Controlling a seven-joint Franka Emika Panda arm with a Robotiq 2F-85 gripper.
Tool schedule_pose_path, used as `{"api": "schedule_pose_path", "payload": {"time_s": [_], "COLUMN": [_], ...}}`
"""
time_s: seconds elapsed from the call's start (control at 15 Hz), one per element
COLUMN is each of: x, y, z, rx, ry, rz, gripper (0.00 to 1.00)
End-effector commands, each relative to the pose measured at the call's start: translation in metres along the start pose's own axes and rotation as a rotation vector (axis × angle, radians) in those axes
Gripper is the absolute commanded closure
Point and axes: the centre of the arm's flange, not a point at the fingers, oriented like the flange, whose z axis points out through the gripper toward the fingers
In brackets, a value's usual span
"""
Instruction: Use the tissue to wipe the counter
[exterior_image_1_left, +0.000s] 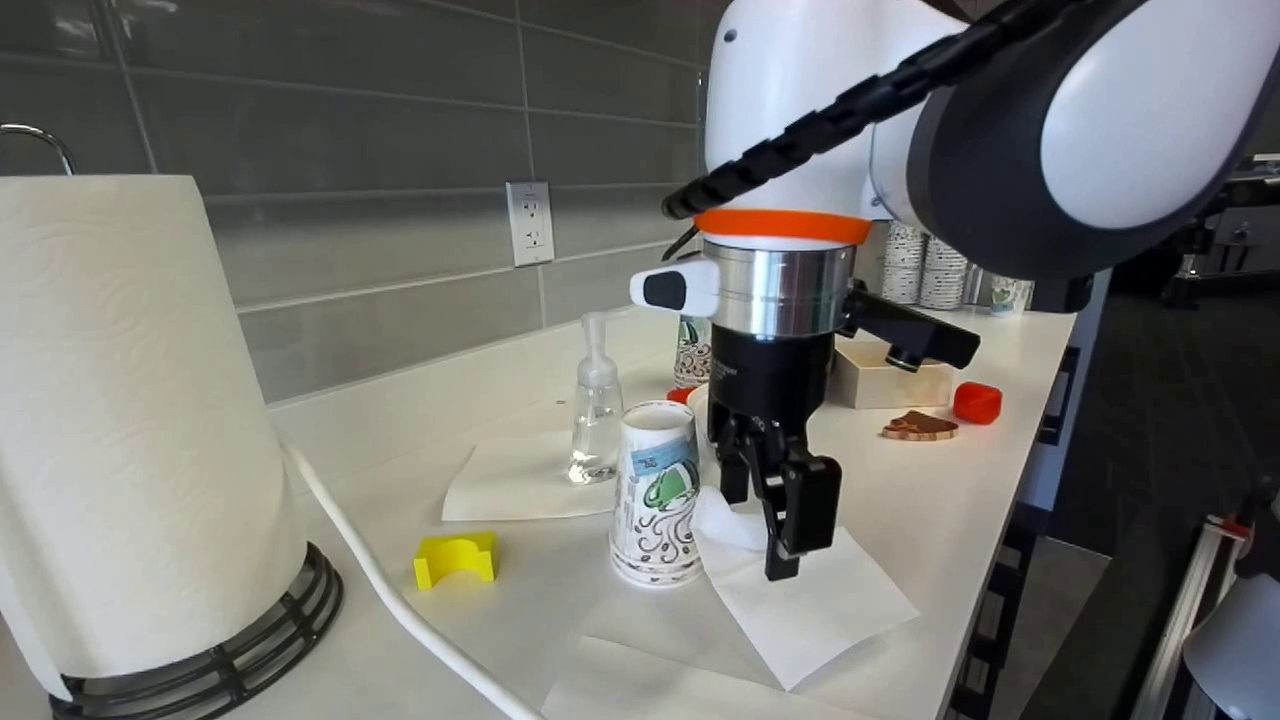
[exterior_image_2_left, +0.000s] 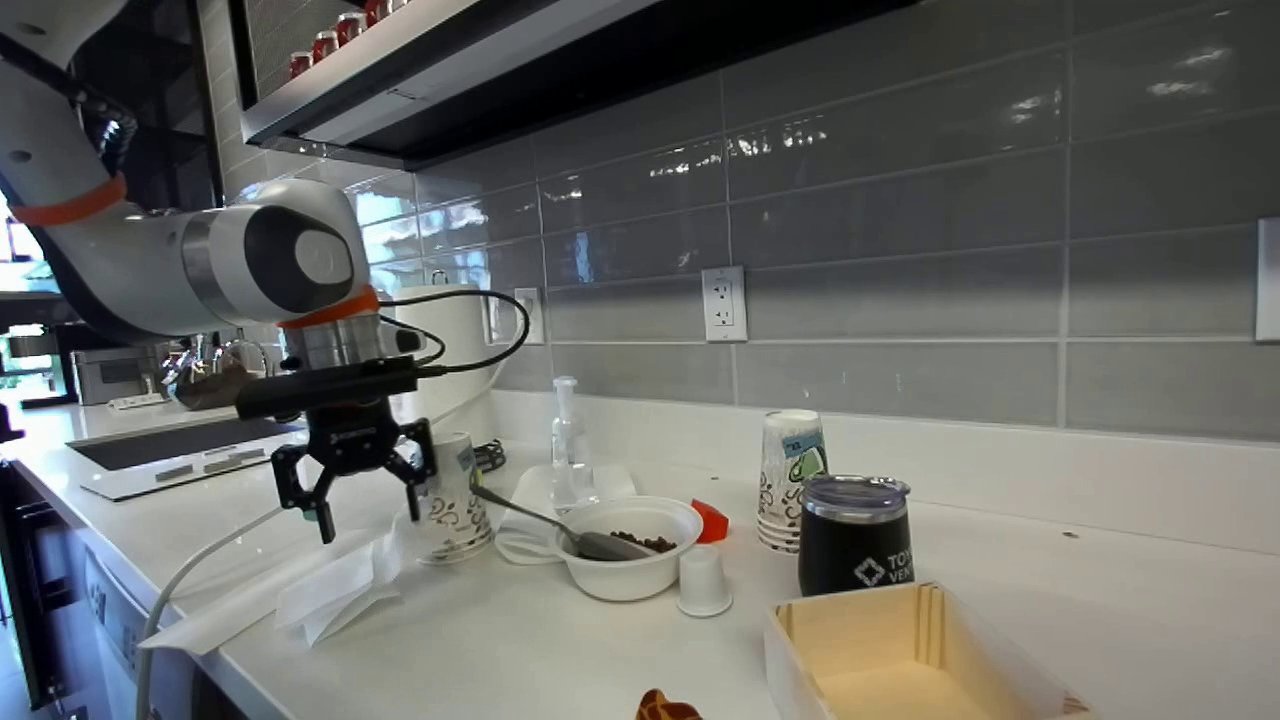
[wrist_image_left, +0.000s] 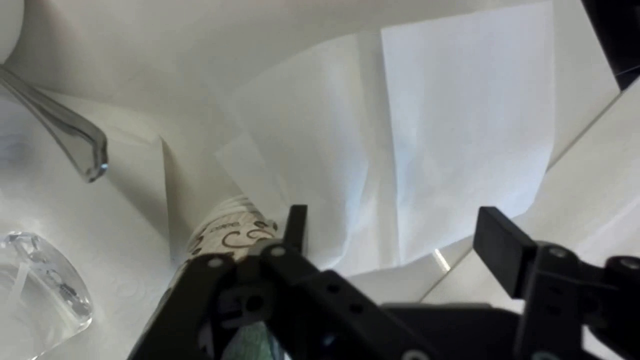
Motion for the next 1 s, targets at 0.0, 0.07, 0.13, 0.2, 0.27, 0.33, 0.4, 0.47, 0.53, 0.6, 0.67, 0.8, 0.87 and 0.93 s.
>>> {"api": "schedule_pose_path", "payload": {"time_s": [0.0, 0.07, 0.13, 0.2, 0.27, 0.33, 0.4, 0.47, 0.53, 0.6, 0.67, 0.8, 0.87, 0.93], "x": [-0.041, -0.042, -0.043, -0.044, -0.045, -0.046, -0.048, -0.050, -0.053, -0.057, -0.061, -0.071, -0.076, -0.081], "y": [-0.017, -0.018, -0.019, -0.019, -0.018, -0.016, -0.014, -0.010, -0.006, 0.000, 0.007, 0.020, 0.030, 0.040], "z": [-0.023, -0.030, -0.037, -0.044, -0.053, -0.061, -0.069, -0.077, -0.084, -0.091, -0.099, -0.110, -0.119, -0.124], "rx": [-0.016, -0.028, -0.035, -0.049, -0.058, -0.072, -0.081, -0.089, -0.095, -0.101, -0.108, -0.117, -0.117, -0.116], "ry": [0.059, 0.071, 0.083, 0.095, 0.107, 0.118, 0.128, 0.134, 0.136, 0.134, 0.134, 0.139, 0.149, 0.158], "rz": [-0.029, -0.035, -0.045, -0.051, -0.059, -0.058, -0.053, -0.041, -0.024, 0.006, 0.048, 0.119, 0.178, 0.220], "gripper": [0.00, 0.00, 0.00, 0.00, 0.00, 0.00, 0.00, 0.00, 0.00, 0.00, 0.00, 0.00, 0.00, 0.00]}}
